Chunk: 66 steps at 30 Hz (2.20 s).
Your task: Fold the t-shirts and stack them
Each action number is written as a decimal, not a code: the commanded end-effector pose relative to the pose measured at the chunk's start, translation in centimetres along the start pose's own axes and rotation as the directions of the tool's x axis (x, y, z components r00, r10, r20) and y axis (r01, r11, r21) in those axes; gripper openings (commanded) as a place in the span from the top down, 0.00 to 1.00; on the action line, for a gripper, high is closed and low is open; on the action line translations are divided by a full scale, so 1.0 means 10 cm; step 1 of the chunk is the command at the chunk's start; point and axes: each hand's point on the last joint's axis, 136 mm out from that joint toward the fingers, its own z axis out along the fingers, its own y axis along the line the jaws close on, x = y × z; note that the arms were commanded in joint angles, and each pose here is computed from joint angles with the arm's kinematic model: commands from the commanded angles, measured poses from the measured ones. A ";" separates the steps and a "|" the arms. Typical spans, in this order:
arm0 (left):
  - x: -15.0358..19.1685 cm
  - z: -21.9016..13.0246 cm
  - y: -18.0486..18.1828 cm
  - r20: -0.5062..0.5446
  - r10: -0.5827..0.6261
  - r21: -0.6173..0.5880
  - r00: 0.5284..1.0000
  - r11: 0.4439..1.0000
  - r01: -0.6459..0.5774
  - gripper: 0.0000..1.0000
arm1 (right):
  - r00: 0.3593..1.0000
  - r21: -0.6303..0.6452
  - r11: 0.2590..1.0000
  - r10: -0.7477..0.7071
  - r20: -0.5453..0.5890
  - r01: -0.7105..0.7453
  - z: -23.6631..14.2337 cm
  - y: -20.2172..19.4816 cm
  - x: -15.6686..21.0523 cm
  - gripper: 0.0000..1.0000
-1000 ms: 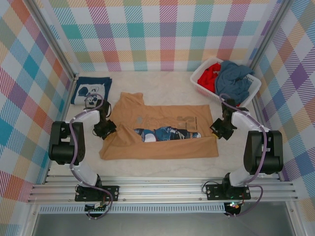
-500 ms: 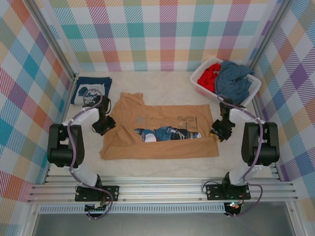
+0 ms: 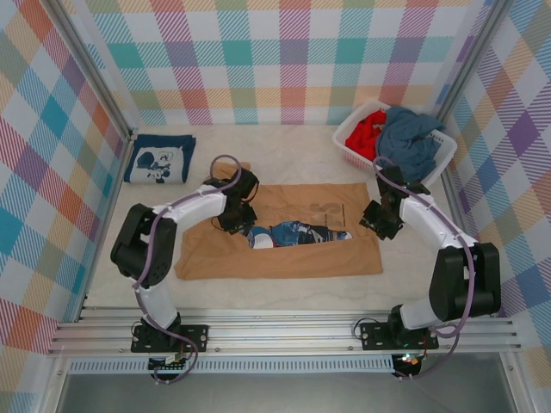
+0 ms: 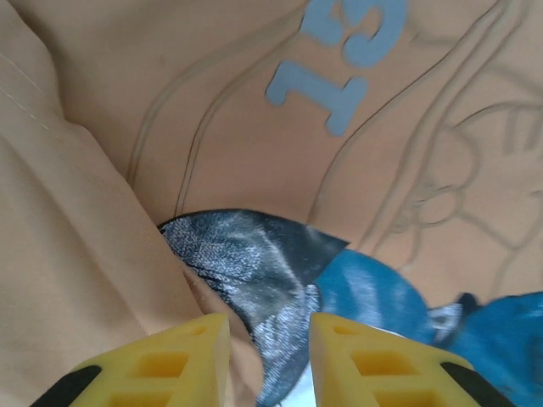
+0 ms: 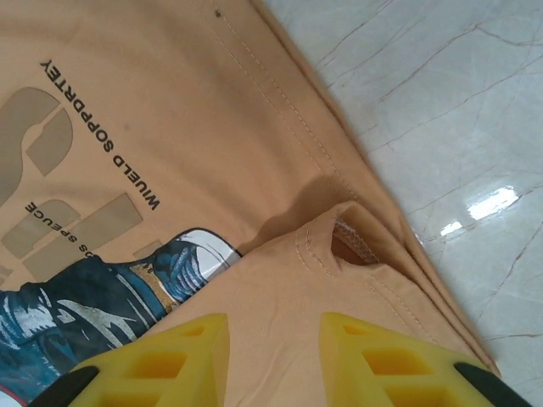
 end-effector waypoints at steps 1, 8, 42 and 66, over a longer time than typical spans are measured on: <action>0.06 0.03 0.08 -0.007 0.041 -0.067 0.999 0.997 -0.041 0.68 | 1.000 -0.009 1.000 0.010 -0.019 -0.010 0.00 -0.03 0.09 0.67; 0.06 0.12 0.15 0.005 0.089 -0.114 0.996 0.990 -0.088 0.67 | 1.000 -0.018 1.000 -0.001 -0.026 0.001 0.01 -0.05 0.13 0.68; -0.53 0.15 0.51 0.025 -0.050 -0.179 0.998 0.982 0.054 0.71 | 0.999 -0.036 0.999 0.004 -0.045 -0.006 0.06 -0.08 0.22 0.70; -0.15 -0.48 0.59 0.142 0.089 -0.158 0.986 0.985 -0.066 1.00 | 0.999 -0.037 0.999 -0.003 -0.048 0.001 0.08 -0.08 0.22 0.71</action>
